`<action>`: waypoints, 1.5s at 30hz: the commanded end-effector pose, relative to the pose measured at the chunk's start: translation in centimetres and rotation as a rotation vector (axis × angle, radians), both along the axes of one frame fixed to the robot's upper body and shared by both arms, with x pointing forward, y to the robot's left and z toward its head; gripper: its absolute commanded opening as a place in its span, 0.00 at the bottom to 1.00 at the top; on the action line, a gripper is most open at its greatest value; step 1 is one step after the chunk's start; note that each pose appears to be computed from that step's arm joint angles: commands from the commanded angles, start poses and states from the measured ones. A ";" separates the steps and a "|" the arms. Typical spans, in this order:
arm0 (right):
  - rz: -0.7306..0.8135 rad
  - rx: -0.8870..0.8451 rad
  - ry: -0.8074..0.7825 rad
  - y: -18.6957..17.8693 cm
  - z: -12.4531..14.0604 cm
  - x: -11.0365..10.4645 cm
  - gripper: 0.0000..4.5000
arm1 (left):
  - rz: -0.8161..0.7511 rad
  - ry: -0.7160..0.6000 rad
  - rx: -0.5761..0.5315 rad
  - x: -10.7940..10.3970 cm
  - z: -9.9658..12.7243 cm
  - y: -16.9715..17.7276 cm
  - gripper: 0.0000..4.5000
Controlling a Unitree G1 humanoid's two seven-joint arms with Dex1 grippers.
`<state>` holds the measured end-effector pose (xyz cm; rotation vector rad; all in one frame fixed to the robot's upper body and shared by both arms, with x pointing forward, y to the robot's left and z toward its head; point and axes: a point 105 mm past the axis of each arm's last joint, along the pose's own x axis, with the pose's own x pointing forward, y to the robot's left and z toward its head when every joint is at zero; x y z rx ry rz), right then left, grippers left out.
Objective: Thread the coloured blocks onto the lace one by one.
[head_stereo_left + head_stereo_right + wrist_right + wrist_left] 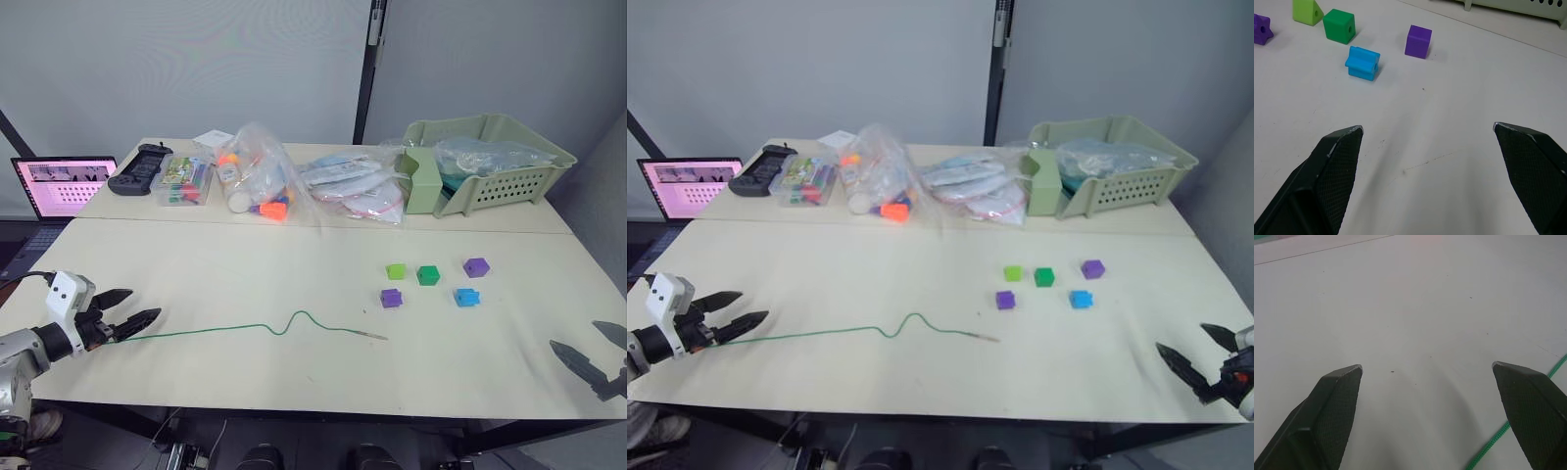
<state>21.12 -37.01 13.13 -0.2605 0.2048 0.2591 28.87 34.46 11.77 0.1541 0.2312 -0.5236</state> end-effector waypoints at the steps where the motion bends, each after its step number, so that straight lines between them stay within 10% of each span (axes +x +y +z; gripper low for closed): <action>1: 0.010 0.007 -0.036 0.5 0.6 0.0 1.00 | -0.022 -0.068 0.026 0.3 1.7 -0.6 1.00; 16: 0.545 0.107 0.043 12.1 2.0 1.9 1.00 | -0.735 -0.020 -0.044 0.2 4.1 -20.2 1.00; 22: 0.706 0.035 0.111 15.4 2.5 2.0 1.00 | -0.998 -0.019 0.179 1.2 2.6 -27.3 1.00; 45: 0.632 0.058 0.096 16.4 2.3 0.8 1.00 | -1.131 0.051 0.301 2.2 -4.7 -35.4 1.00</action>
